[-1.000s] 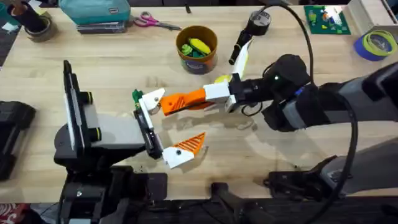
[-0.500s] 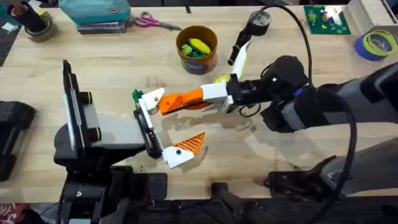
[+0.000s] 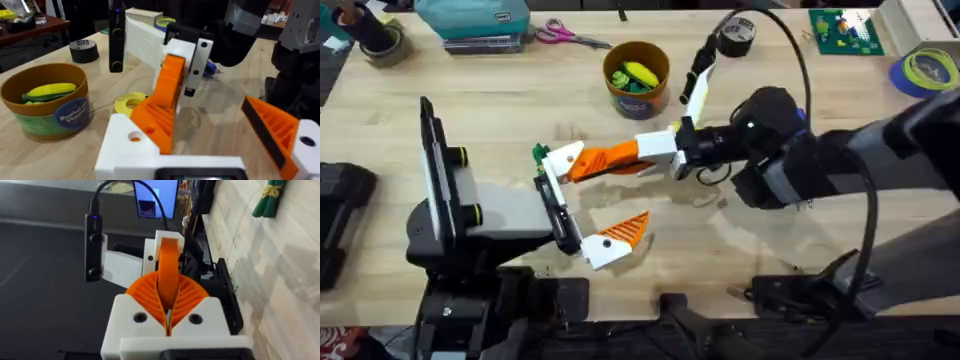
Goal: Pick up the gripper from the table and insert it into the empty holder that is missing its gripper. Then pick up a screw, insert it into the mounting hole, and use the screwdriver to tighten it. Finally, clean up the table by picking up the vegetable and placing it into the bucket.
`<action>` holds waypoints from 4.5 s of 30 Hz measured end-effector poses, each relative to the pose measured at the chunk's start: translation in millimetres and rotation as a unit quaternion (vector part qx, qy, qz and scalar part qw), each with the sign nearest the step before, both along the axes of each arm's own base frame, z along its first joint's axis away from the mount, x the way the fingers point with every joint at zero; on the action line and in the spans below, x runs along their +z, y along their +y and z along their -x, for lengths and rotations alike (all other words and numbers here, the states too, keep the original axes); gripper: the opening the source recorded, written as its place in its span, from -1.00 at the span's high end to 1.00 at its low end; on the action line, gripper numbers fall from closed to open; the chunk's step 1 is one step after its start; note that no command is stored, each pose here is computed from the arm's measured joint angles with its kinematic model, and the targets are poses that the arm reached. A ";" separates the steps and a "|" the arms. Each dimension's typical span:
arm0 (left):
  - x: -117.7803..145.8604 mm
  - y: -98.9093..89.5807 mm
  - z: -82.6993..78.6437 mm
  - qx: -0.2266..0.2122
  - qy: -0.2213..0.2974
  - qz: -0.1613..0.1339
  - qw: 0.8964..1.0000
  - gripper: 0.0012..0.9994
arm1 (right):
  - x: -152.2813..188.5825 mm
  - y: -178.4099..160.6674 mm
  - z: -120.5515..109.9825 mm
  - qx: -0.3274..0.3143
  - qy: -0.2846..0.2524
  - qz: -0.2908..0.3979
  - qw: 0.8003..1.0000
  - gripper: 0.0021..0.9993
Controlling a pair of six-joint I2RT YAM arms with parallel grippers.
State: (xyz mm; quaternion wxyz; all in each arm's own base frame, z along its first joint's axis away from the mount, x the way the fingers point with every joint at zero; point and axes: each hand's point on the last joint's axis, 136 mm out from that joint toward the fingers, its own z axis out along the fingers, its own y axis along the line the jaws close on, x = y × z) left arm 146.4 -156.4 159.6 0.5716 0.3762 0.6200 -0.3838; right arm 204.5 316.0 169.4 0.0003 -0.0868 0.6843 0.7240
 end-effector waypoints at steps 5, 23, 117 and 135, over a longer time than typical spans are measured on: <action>0.0 -0.1 0.1 0.000 0.000 0.000 1.000 -0.97 | 0.8 8.3 -6.0 0.007 -0.004 -0.003 1.000 0.99; 0.0 0.8 -1.4 0.004 0.000 0.000 1.000 -0.97 | 0.8 19.2 -9.5 0.026 -0.001 -0.004 1.000 0.99; 0.0 -0.3 0.7 -0.002 0.001 0.001 1.000 -0.97 | 65.2 -160.0 -56.0 -0.095 -0.175 0.428 0.882 -0.99; 0.0 -0.3 0.7 -0.002 0.001 0.001 1.000 -0.97 | 105.2 -230.7 -22.9 -0.182 -0.293 0.562 0.752 -1.00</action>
